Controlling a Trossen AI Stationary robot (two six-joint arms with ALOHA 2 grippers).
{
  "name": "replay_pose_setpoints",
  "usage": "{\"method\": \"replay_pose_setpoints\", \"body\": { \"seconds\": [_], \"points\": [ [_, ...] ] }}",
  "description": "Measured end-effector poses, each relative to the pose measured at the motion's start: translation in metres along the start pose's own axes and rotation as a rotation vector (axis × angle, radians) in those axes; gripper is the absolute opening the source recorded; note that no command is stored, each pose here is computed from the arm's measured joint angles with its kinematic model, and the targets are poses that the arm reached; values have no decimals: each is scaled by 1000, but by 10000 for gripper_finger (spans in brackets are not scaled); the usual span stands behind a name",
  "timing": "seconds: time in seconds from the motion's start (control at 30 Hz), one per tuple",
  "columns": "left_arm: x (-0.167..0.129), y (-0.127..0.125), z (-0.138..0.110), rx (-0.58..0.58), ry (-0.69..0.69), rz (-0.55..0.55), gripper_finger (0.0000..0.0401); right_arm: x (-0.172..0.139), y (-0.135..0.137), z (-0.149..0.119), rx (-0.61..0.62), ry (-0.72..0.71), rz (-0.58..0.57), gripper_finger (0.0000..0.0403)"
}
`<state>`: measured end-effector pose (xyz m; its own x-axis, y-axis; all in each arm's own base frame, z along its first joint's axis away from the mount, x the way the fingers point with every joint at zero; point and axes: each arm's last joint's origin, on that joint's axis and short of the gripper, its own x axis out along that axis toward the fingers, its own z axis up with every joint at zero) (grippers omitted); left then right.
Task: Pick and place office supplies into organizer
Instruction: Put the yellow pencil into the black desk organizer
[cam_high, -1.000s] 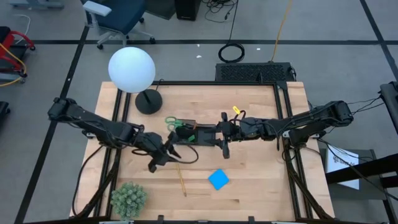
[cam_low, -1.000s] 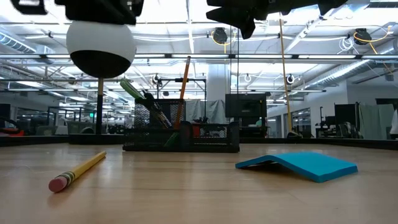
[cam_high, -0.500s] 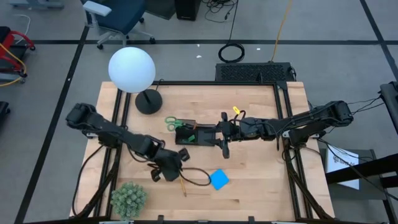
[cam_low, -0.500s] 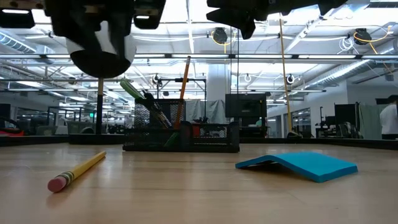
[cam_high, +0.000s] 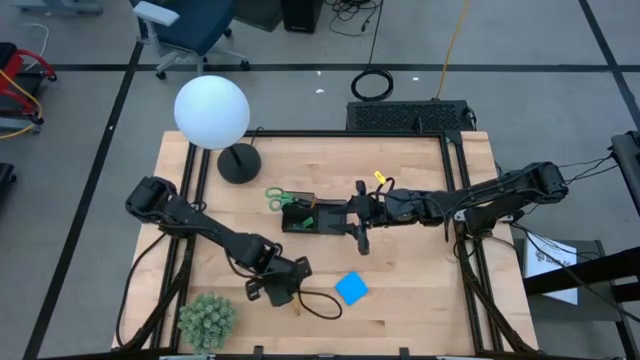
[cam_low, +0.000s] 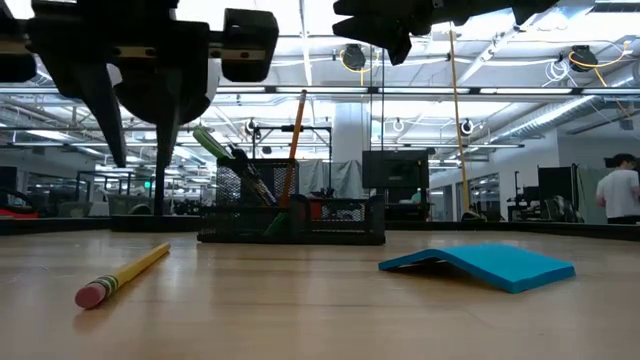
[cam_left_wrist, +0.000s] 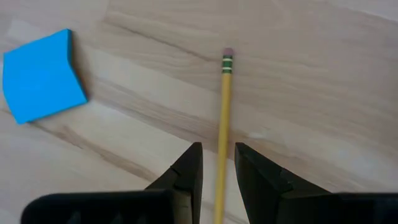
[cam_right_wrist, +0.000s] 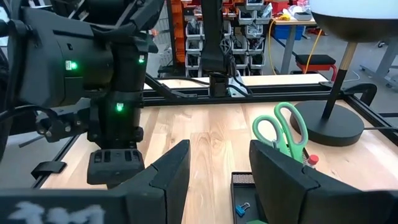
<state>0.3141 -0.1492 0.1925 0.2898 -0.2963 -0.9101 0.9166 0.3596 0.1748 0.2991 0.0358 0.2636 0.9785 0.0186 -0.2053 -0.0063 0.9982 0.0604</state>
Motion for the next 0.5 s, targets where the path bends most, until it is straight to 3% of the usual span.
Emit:
{"method": "replay_pose_setpoints", "body": {
  "seconds": [0.5],
  "points": [
    [1, 1, 1, 40, -1, 24, 88, 0, 0, 0, 0, 0, 0, 155]
  ]
}}
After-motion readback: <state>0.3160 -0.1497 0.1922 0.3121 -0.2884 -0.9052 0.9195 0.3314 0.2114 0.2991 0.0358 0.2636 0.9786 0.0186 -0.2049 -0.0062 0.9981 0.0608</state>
